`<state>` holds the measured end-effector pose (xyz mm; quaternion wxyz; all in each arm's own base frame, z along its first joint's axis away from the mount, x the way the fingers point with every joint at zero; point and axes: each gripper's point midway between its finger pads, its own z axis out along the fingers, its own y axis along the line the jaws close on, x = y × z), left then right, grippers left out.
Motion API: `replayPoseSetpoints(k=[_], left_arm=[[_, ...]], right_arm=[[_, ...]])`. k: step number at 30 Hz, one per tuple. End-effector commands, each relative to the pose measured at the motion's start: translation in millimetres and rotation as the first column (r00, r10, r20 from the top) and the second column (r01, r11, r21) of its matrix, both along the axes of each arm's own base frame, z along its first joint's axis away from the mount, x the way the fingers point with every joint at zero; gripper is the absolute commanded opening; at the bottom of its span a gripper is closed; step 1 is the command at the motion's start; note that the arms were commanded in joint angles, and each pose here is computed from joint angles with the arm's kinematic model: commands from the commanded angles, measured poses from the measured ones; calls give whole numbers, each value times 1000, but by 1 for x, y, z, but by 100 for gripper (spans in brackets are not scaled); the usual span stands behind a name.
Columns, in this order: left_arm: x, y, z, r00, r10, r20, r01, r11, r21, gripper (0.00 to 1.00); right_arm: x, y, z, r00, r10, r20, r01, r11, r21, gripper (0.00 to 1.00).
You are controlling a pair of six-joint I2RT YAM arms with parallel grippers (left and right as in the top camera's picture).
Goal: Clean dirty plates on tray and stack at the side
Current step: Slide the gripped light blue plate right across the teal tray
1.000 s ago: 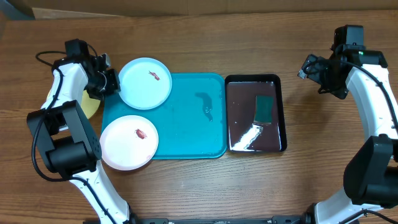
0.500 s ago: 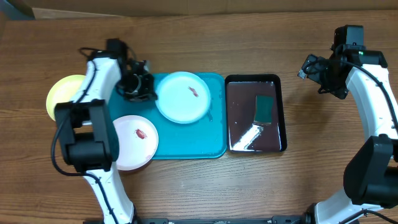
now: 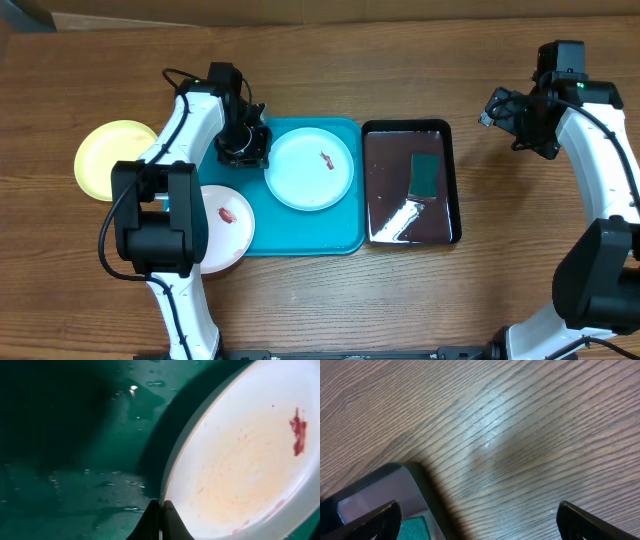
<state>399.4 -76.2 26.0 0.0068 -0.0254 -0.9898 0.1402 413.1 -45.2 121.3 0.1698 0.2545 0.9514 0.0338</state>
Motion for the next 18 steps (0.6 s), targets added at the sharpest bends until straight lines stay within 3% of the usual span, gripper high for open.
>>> replayPoseSetpoints(k=[1, 2, 3, 4, 7, 13, 18], left_arm=[[11, 14, 11, 999, 2, 55, -7, 996, 86, 13], [11, 13, 11, 999, 11, 53, -16, 997, 81, 34], [11, 11, 11, 999, 22, 49, -26, 997, 71, 44], [10, 9, 11, 999, 33, 42, -36, 997, 62, 47], [5, 6, 12, 999, 45, 16, -46, 998, 42, 43], [-18, 8, 13, 994, 70, -83, -66, 996, 56, 26], [-21, 8, 12, 993, 70, -95, -65, 996, 58, 24]], right_arm=[[2, 0, 4, 1000, -4, 13, 4, 1000, 4, 100], [2, 0, 4, 1000, -4, 13, 4, 1000, 4, 100], [2, 0, 4, 1000, -4, 13, 4, 1000, 4, 100], [2, 0, 4, 1000, -4, 13, 4, 1000, 4, 100], [2, 0, 4, 1000, -4, 13, 4, 1000, 4, 100], [2, 0, 4, 1000, -4, 13, 4, 1000, 4, 100], [2, 0, 4, 1000, -4, 13, 4, 1000, 4, 100]])
